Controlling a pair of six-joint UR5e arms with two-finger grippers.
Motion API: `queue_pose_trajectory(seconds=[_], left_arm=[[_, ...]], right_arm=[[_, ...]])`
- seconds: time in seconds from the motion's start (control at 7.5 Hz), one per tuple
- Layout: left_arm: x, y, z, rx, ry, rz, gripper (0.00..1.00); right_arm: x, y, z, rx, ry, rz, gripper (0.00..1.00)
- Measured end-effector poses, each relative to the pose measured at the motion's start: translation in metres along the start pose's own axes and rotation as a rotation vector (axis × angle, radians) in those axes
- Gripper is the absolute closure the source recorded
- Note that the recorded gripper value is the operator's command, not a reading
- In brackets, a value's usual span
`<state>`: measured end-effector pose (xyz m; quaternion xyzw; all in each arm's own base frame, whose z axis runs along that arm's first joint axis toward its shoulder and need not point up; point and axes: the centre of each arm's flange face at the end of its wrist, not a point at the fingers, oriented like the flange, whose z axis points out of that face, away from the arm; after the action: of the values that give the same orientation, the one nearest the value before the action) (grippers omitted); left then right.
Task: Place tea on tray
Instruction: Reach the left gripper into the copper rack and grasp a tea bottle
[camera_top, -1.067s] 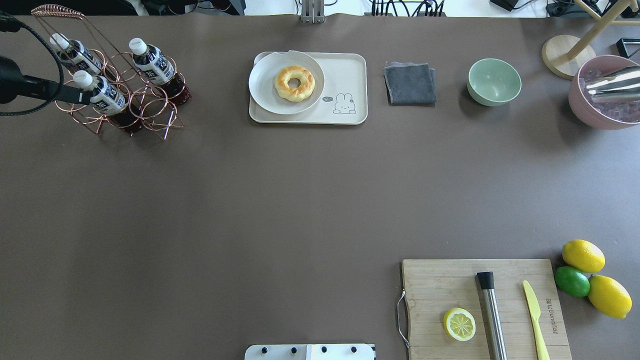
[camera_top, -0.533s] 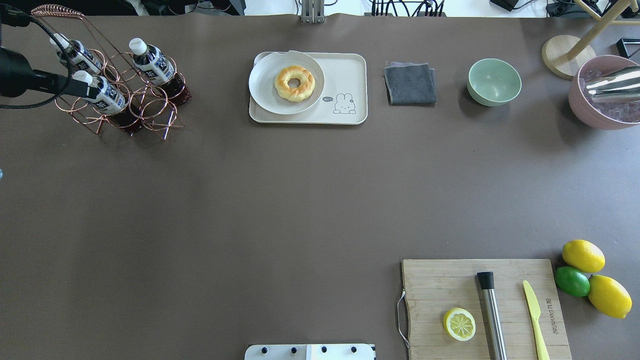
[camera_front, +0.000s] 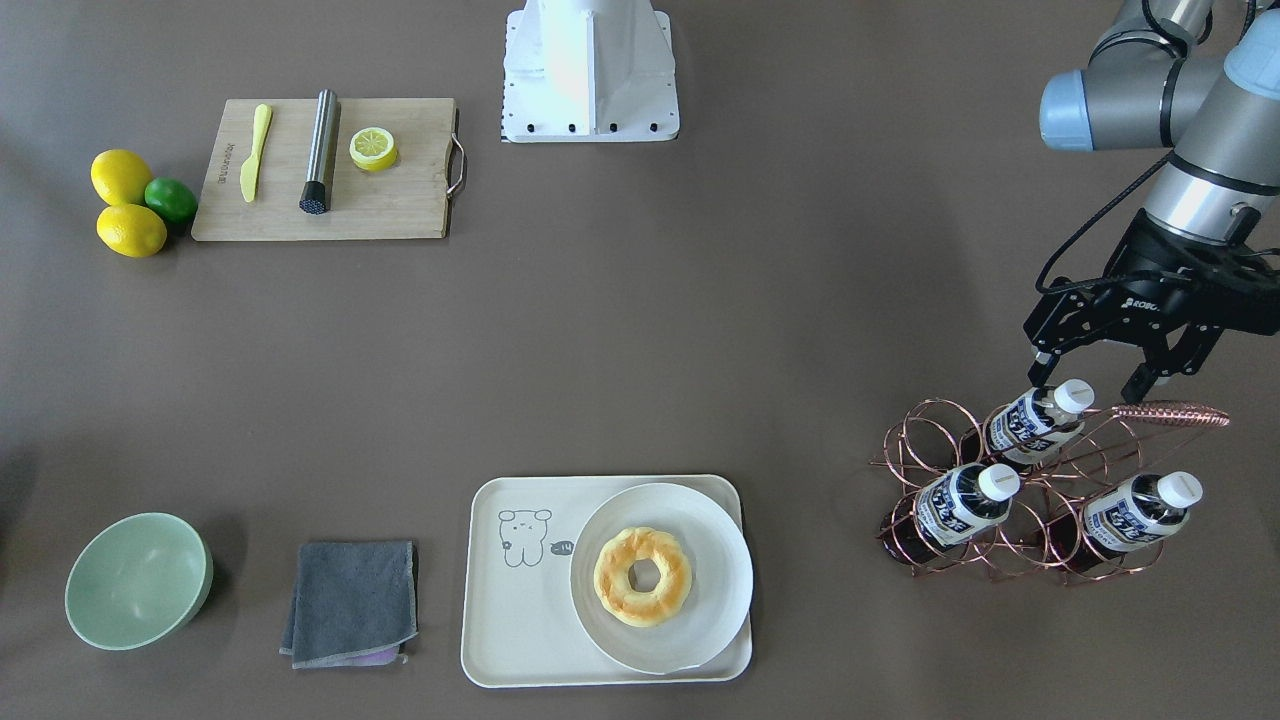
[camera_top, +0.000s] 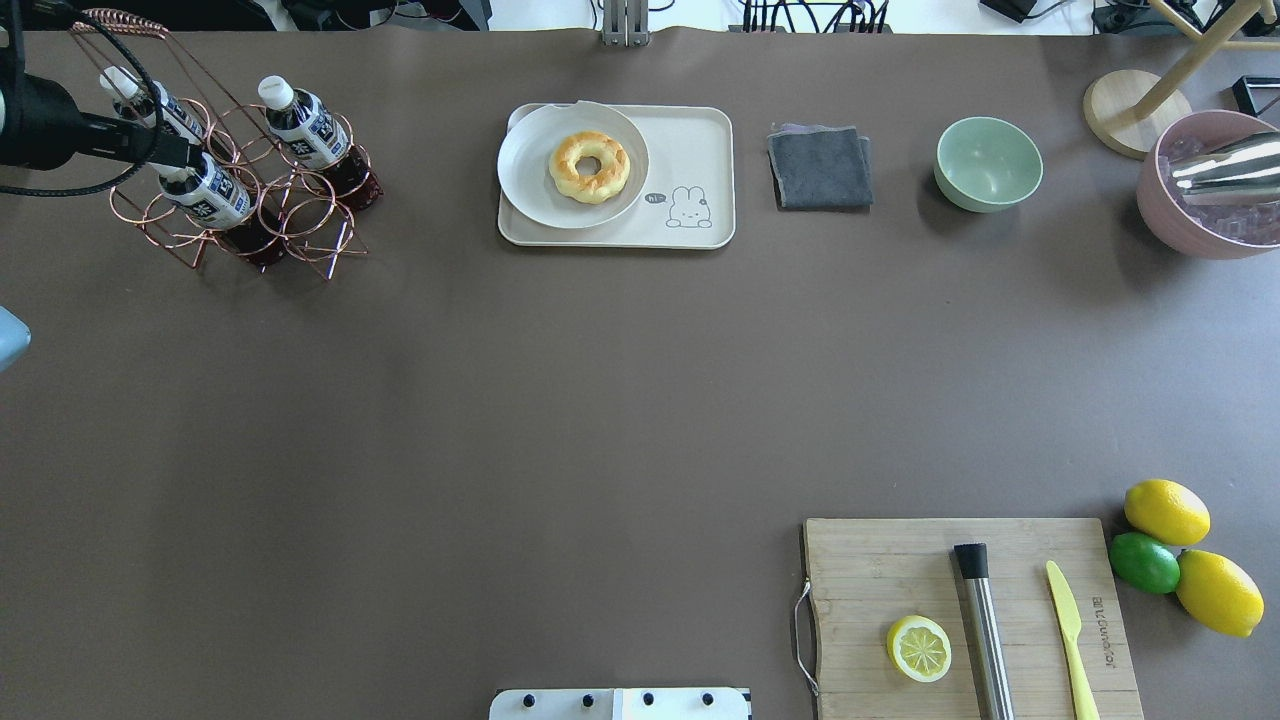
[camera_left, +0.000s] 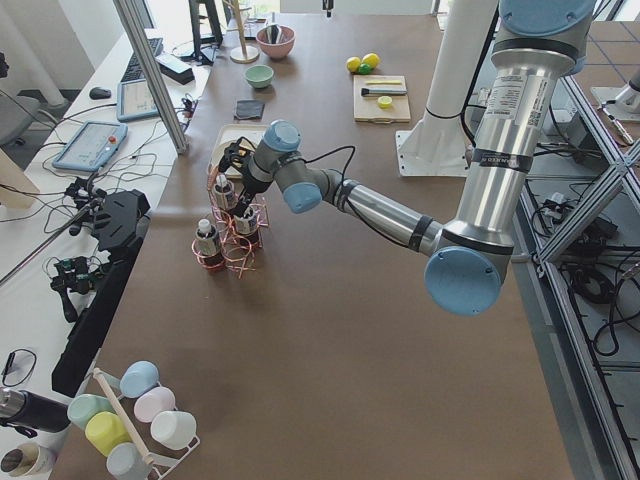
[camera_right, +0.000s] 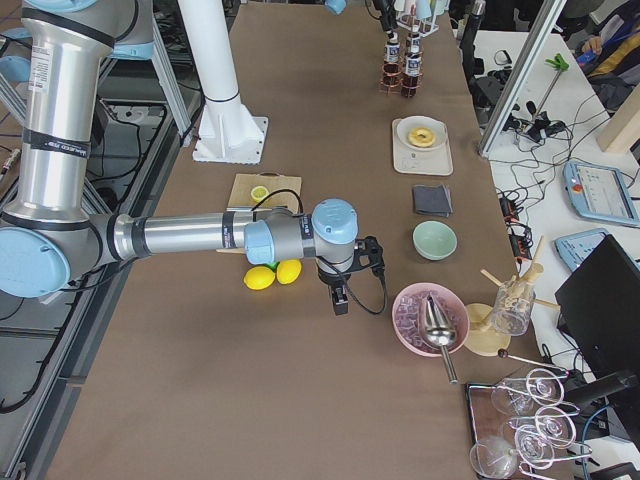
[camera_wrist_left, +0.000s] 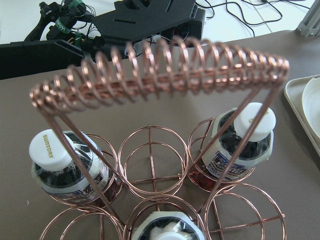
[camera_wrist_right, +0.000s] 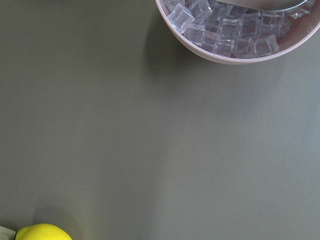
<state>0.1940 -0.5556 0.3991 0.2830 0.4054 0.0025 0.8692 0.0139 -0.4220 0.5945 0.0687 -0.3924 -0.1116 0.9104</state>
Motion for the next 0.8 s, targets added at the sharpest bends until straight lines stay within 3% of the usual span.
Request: queue_pose_trajectory(seconds=[0.13, 0.27, 0.4, 0.53, 0.8], left_arm=[[-0.0010, 0.0013, 0.0039, -0.003, -0.006, 0.000, 0.13], [-0.0007, 0.0029, 0.0066, -0.006, -0.008, -0.001, 0.40], [0.0001, 0.0047, 0.0092, -0.011, -0.009, -0.002, 0.60], [0.0009, 0.0056, 0.0102, -0.014, -0.008, -0.004, 1.00], [0.0010, 0.0068, 0.0109, -0.017, -0.008, -0.007, 1.00]], right_arm=[[-0.0016, -0.0010, 0.0018, 0.001, 0.001, -0.009, 0.00], [-0.0023, -0.0011, 0.0027, 0.005, 0.003, -0.016, 0.00], [-0.0022, -0.0006, 0.0036, 0.005, 0.004, -0.017, 0.00], [-0.0022, -0.0004, 0.0039, 0.005, 0.003, -0.017, 0.00], [-0.0020, 0.0003, 0.0045, 0.004, 0.003, -0.016, 0.00]])
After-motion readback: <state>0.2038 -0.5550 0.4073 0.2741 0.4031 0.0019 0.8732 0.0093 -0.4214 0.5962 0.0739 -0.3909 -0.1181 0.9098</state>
